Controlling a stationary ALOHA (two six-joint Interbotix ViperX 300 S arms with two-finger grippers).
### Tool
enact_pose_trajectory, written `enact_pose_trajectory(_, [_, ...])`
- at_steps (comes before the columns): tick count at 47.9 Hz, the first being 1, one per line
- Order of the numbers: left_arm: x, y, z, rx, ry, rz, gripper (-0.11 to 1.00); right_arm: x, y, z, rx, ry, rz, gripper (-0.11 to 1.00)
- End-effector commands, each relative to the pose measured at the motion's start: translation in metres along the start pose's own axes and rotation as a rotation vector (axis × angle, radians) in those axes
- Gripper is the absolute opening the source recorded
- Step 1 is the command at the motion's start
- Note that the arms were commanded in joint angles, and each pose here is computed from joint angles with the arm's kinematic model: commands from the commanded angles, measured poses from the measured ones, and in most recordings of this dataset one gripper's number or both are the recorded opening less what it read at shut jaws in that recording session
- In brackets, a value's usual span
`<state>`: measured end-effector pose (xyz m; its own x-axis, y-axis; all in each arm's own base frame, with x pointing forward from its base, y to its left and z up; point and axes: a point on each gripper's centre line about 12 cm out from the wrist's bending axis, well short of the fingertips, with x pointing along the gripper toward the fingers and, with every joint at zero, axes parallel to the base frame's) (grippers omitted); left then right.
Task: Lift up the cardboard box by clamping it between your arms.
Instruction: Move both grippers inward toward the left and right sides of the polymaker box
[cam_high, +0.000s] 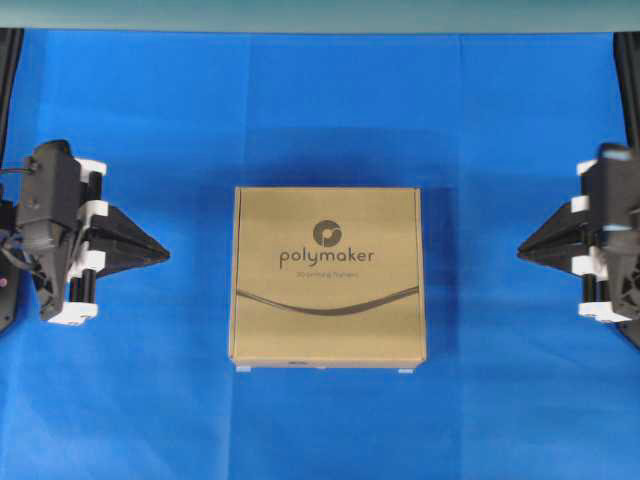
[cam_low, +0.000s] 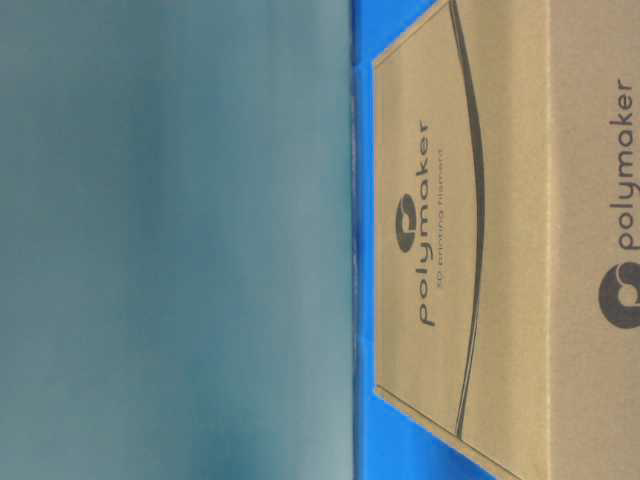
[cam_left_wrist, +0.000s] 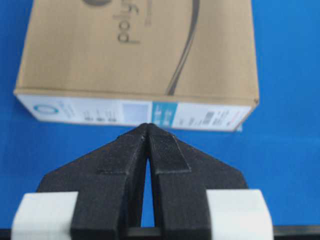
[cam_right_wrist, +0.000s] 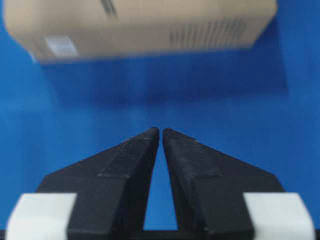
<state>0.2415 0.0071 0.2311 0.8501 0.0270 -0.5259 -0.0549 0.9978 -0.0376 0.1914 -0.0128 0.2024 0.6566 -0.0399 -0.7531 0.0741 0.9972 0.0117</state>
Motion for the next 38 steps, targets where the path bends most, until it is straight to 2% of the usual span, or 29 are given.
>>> enact_pose_trajectory(1, [0.003,0.001,0.006,0.001,0.018,0.005,0.0,0.003,-0.001,0.005,-0.012,0.041,-0.005,0.04])
enact_pose_trajectory(6, [0.007,0.001,0.002,0.003,0.057,0.007,0.01,0.011,-0.001,0.001,-0.019,0.106,-0.007,0.12])
enact_pose_trajectory(9, [0.009,0.001,0.0,0.001,0.07,0.009,0.07,0.015,-0.001,0.002,-0.026,0.127,-0.007,0.21])
enact_pose_trajectory(12, [0.012,0.001,-0.003,-0.004,0.082,0.009,0.2,0.019,-0.001,0.002,-0.035,0.144,-0.006,0.36])
enact_pose_trajectory(18, [0.02,0.003,-0.012,-0.023,0.128,0.015,0.58,0.029,-0.002,-0.002,-0.05,0.187,-0.007,0.74])
enact_pose_trajectory(21, [0.025,0.002,-0.016,-0.023,0.15,0.015,0.76,0.034,-0.004,-0.005,-0.059,0.214,-0.014,0.89])
enact_pose_trajectory(23, [0.029,0.002,-0.017,-0.023,0.163,0.016,0.84,0.037,-0.005,-0.007,-0.063,0.232,-0.018,0.95])
enact_pose_trajectory(26, [0.033,0.003,-0.019,-0.022,0.182,0.017,0.9,0.041,-0.006,-0.007,-0.062,0.242,-0.02,1.0])
enact_pose_trajectory(31, [0.042,0.003,-0.026,-0.01,0.208,0.018,0.87,0.049,-0.007,-0.006,-0.06,0.22,-0.023,1.0])
enact_pose_trajectory(38, [0.057,0.006,-0.034,-0.021,0.217,0.026,0.88,0.065,-0.007,-0.003,-0.063,0.189,-0.023,1.0])
